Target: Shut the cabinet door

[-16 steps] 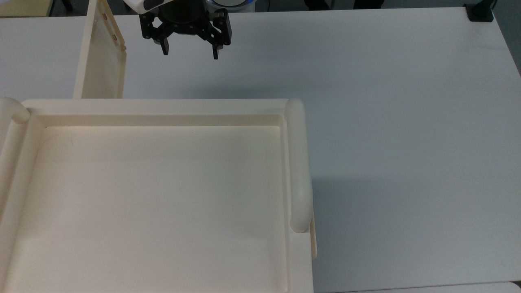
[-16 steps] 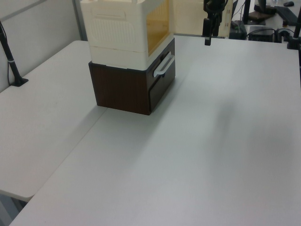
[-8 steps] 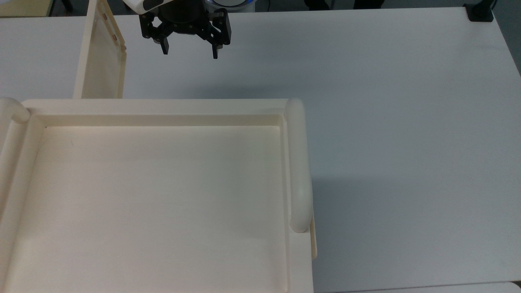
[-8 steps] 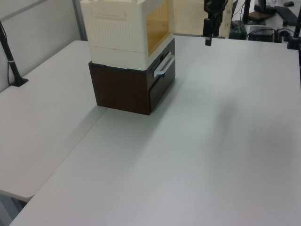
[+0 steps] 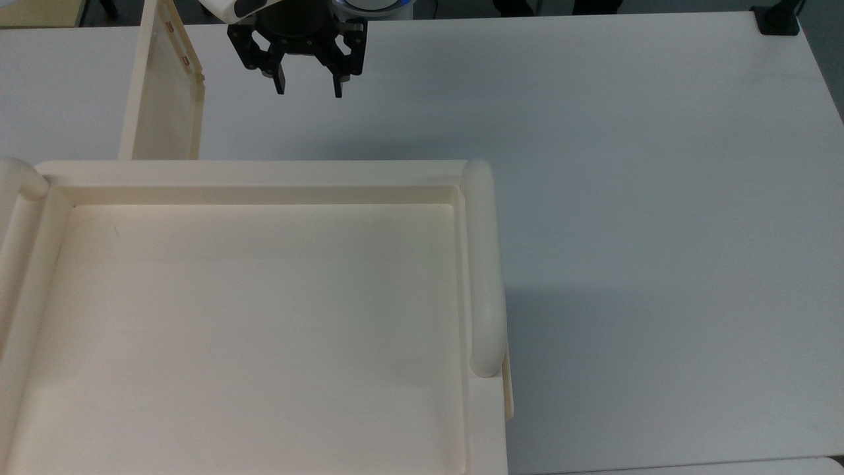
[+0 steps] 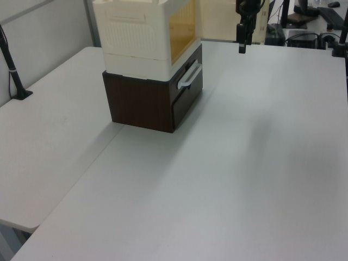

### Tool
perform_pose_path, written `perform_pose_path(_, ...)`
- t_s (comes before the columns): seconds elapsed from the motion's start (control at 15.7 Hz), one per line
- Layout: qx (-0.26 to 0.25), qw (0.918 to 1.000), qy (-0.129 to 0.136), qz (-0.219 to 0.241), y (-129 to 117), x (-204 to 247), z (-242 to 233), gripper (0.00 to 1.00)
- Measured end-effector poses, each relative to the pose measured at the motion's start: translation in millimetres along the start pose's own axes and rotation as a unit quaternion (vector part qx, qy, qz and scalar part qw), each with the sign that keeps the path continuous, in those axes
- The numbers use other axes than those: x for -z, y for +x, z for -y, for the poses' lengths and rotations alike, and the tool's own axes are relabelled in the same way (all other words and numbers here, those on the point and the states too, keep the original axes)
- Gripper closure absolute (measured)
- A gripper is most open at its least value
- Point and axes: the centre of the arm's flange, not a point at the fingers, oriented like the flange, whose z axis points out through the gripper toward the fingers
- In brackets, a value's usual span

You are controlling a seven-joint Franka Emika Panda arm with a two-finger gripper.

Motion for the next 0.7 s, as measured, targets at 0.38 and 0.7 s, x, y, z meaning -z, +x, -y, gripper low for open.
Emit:
perform_pose_path(0.38,0.002,1.0000,0.000,-0.003,-2,4,-7,0.98)
perform_pose_path(0.7,0.000,0.9992,-0.001,-0.041,-3,42,-11,0.99)
